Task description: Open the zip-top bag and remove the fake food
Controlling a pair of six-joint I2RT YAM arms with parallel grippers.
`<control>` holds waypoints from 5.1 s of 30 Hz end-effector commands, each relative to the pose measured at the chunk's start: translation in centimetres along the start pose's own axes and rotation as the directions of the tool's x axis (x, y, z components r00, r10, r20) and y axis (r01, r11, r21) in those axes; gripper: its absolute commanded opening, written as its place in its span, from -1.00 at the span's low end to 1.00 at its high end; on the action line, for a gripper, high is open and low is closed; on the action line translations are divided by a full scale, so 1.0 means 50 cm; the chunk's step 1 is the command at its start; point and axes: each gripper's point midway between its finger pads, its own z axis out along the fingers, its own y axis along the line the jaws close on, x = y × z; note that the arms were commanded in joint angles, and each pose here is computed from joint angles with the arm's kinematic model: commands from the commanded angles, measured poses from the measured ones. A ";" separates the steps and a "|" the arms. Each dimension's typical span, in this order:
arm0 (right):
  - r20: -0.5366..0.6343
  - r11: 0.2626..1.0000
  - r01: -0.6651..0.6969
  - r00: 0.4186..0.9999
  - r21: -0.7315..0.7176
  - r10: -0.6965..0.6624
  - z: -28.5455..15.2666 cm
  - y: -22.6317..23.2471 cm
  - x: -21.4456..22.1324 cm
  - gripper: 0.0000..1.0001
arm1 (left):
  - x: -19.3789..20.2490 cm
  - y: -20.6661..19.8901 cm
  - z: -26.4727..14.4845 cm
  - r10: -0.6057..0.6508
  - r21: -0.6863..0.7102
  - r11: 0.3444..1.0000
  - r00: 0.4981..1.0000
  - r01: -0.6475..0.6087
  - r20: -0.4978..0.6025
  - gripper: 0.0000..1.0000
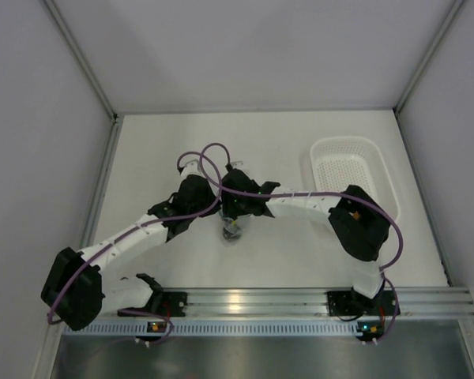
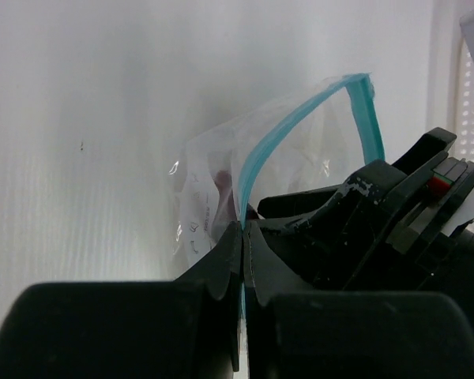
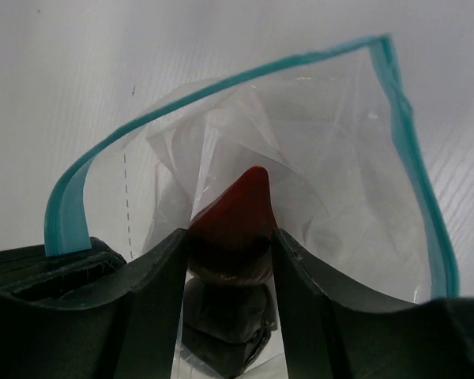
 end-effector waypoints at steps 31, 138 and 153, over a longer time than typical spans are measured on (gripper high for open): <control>-0.011 0.988 0.131 0.991 -0.087 -0.132 -0.100 0.055 0.060 -0.05 | -0.050 -0.027 -0.032 -0.025 0.085 0.996 0.992 0.015 0.124 -1.00; 0.181 0.978 -0.052 0.979 -0.204 0.090 -0.227 0.068 -0.111 -0.22 | -0.083 -0.185 -0.115 -0.133 0.395 0.913 0.990 0.105 0.046 -1.00; 0.169 0.996 -0.011 0.985 -0.085 0.026 -0.145 0.068 -0.033 -0.24 | -0.074 -0.163 -0.124 -0.156 0.386 0.914 0.986 0.122 0.057 -1.00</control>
